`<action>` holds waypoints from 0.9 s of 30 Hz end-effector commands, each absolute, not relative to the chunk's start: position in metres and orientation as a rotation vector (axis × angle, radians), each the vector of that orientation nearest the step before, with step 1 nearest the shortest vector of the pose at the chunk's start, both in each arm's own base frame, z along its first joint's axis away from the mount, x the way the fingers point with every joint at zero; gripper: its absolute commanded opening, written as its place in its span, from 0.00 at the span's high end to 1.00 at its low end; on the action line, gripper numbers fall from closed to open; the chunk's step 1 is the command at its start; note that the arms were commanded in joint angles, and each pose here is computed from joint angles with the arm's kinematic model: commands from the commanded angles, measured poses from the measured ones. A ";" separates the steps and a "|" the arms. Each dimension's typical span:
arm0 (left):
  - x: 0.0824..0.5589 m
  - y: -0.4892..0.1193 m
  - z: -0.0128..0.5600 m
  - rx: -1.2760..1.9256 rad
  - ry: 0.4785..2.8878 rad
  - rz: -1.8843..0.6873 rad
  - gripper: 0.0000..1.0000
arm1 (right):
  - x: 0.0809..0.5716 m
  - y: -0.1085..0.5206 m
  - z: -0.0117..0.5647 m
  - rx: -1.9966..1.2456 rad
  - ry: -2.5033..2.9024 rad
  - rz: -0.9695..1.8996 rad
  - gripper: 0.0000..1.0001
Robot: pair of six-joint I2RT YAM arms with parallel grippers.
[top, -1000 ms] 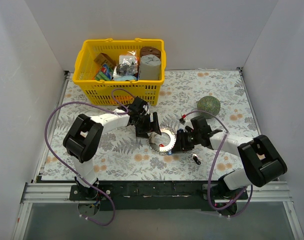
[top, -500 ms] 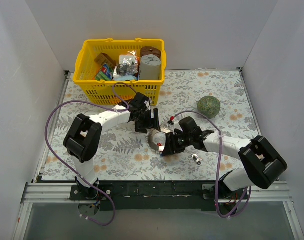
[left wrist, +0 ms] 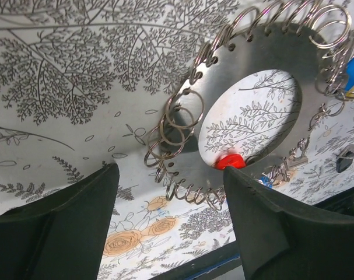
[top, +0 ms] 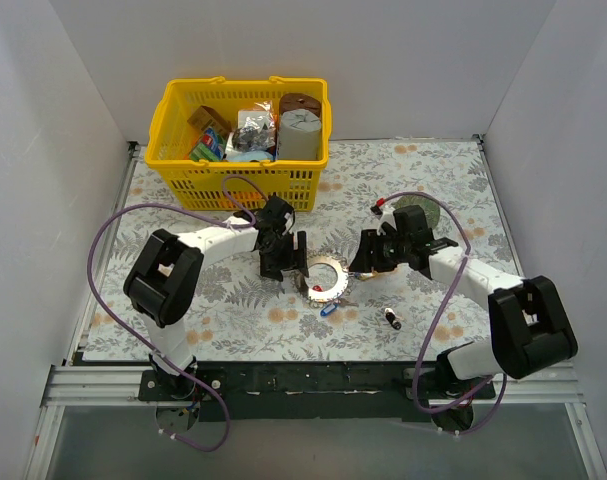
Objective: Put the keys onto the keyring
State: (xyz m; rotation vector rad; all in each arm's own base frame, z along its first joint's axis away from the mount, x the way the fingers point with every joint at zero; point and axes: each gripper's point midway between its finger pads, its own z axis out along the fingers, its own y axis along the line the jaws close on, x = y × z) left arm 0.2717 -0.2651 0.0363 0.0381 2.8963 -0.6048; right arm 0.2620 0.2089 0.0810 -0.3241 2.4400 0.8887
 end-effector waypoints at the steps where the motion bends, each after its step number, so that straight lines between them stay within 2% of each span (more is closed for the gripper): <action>1: 0.269 -0.266 0.054 0.024 2.855 -0.635 0.29 | 0.267 0.213 0.074 -0.389 2.460 0.899 0.45; 13: 0.283 -0.266 0.034 0.072 2.854 -0.554 0.35 | 0.242 0.208 0.073 -0.319 2.511 0.938 0.45; 19: 0.286 -0.265 0.015 0.089 2.888 -0.500 0.48 | 0.217 0.219 0.057 -0.304 2.559 1.043 0.45; 20: 0.286 -0.266 0.013 0.098 2.892 -0.497 0.53 | 0.213 0.222 0.054 -0.312 2.573 1.055 0.45; 27: 0.275 -0.257 0.002 0.091 2.929 -0.458 0.68 | 0.228 0.240 0.040 -0.286 2.588 1.108 0.46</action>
